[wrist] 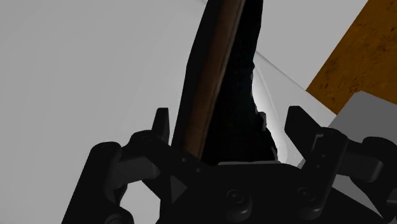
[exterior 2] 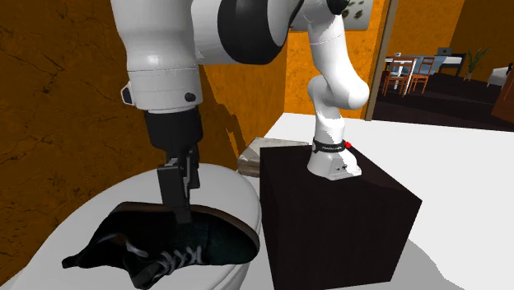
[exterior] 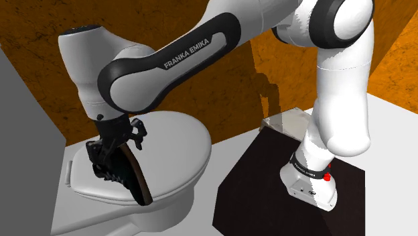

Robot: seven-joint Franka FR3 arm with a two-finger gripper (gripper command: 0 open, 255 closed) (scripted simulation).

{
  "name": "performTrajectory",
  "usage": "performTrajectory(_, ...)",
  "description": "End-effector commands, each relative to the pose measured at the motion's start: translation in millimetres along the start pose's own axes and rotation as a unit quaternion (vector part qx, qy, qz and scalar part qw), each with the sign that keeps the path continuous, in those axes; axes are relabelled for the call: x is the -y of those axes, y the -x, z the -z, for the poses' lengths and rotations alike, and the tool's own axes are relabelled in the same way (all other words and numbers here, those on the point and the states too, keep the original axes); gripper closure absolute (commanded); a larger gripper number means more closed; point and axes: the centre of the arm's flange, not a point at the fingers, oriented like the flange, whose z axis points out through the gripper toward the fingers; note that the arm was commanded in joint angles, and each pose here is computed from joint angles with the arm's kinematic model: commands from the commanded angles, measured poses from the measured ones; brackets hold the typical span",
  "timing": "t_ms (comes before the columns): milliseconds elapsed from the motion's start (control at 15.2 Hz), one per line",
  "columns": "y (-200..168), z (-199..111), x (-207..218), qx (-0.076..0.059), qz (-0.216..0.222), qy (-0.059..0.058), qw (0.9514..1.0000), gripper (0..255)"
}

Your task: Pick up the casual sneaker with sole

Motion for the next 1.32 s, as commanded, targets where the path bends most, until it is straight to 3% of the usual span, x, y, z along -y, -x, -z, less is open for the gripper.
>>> performTrajectory(0, -1.4, -9.6, 3.1, -0.001, 0.0, 0.0, 1.0, 0)
performTrajectory(462, -2.5, -38.9, 1.5, -0.001, 0.0, 0.0, 1.0, 0)
performTrajectory(528, -2.2, -39.1, 1.6, -0.001, 0.0, 0.0, 1.0, 255)
performTrajectory(1254, -2.1, -28.4, 2.0, -0.001, 0.0, 0.0, 1.0, 255)
